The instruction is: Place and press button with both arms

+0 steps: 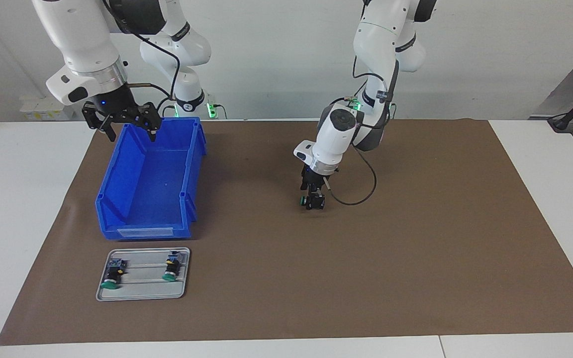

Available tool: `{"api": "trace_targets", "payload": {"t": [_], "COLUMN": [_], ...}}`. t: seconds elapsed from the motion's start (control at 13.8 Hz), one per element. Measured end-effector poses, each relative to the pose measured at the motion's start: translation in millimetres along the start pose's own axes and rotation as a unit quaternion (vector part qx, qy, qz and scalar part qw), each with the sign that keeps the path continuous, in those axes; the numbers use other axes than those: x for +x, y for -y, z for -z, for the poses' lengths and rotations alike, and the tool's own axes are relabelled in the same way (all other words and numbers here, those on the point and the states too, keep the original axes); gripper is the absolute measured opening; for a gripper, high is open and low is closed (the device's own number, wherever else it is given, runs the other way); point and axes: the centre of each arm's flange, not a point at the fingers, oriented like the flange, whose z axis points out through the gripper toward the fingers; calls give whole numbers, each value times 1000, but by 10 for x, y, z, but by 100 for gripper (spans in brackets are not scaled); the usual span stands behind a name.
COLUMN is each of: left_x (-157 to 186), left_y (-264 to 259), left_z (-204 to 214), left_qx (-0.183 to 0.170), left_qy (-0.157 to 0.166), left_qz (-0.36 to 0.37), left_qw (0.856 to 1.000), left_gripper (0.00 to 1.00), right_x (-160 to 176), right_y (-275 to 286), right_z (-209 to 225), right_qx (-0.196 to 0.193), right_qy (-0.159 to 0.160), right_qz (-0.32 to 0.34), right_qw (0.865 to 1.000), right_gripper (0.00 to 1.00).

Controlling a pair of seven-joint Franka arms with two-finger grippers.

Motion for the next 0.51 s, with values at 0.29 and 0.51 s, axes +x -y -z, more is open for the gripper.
{"api": "trace_targets", "payload": {"t": [0.29,0.51], "left_x": [38,29], "left_y": [-18,-7], "left_z": [0,0], "left_qx": [6,8], "left_qy": [-4,-4], "left_qz": [-3,-2], "left_qw": [1000,1000], "left_gripper": [74,72], "right_x": [-1,-1], "right_y": [0,1], "right_z": [-12,-16], "right_qx": [0,0], "right_qy": [1,2], "right_qz": [-5,-15], "right_qw": [1000,1000], "right_gripper": [100,100]}}
